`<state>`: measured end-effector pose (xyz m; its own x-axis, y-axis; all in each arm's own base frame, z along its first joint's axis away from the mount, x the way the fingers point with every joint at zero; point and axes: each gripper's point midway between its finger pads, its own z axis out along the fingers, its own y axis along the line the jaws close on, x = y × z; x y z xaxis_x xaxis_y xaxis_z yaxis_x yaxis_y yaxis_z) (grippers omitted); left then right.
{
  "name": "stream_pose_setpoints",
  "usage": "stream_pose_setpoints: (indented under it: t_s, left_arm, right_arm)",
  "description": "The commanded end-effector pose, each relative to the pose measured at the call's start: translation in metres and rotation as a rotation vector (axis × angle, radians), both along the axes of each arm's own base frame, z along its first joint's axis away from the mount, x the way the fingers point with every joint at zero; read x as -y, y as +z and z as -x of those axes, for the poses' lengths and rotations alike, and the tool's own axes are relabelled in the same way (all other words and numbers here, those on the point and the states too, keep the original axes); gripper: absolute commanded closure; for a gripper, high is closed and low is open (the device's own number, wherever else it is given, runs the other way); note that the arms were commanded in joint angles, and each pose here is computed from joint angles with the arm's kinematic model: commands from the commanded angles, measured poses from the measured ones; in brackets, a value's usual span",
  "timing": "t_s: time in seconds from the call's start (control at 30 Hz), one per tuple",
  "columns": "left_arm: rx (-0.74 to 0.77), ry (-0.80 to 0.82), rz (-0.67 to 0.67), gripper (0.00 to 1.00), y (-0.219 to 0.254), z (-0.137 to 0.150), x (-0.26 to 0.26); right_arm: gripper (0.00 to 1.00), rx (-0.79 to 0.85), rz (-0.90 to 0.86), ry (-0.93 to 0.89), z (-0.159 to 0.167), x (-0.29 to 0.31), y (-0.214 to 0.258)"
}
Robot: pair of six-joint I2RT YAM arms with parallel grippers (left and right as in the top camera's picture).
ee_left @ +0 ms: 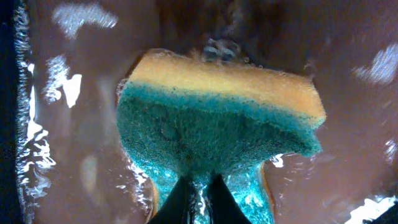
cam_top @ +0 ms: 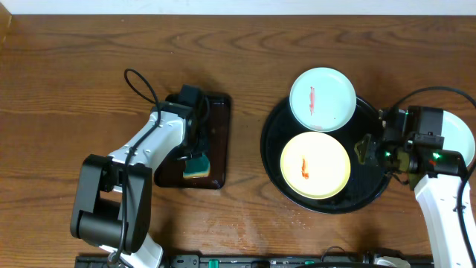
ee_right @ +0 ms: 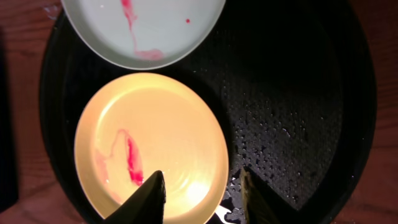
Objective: Clean dirty plates on tray and stack at the side
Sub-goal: 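Grasp the green sponge again with the left gripper and lift it, then carry the sponge to the yellow plate while the right gripper holds its rim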
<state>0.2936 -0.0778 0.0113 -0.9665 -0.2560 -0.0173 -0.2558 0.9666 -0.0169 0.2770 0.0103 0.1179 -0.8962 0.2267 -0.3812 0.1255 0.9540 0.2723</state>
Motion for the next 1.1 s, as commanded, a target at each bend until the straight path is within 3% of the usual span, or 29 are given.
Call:
stream_pose_setpoints:
  t_s: [0.0,0.07,0.3,0.37,0.4,0.43,0.53,0.83,0.93,1.07]
  left_arm:
    - [0.003,-0.049,0.010,0.93,0.012,-0.006,0.003]
    - [0.037,-0.078,0.017,0.93,0.031,-0.015,0.006]
    - [0.175,-0.167,0.067,0.93,0.099,-0.037,0.029]
    - [0.211,-0.205,0.077,0.92,0.112,-0.036,0.040]
    - [0.208,-0.207,0.077,0.92,0.112,-0.034,0.040]
    - [0.195,-0.194,0.075,0.78,0.111,-0.031,0.039]
    - [0.137,-0.069,0.015,0.56,0.102,-0.020,0.023]
    - [0.065,0.024,0.012,0.53,0.029,0.007,0.001]
    - [0.076,0.026,0.059,0.54,0.015,0.009,0.006]
    - [0.118,0.031,0.013,0.54,0.000,0.008,-0.003]
  right_arm:
    - [0.61,-0.025,0.011,0.008,-0.002,0.000,-0.010]
    - [0.62,-0.022,0.006,-0.002,-0.007,0.000,-0.013]
    - [0.79,-0.098,-0.001,-0.001,-0.014,0.001,-0.040]
    - [0.75,-0.157,-0.031,0.009,-0.010,-0.004,-0.055]
    - [0.67,-0.166,-0.042,0.022,-0.010,-0.006,-0.057]
    - [0.63,-0.170,-0.048,0.041,-0.009,-0.008,-0.059]
    - [0.61,-0.181,-0.046,0.067,-0.006,-0.009,-0.061]
    - [0.59,-0.204,-0.047,0.073,0.000,-0.010,-0.062]
    - [0.59,-0.202,-0.047,0.073,0.000,-0.010,-0.062]
    - [0.60,-0.204,-0.048,0.072,0.000,-0.010,-0.062]
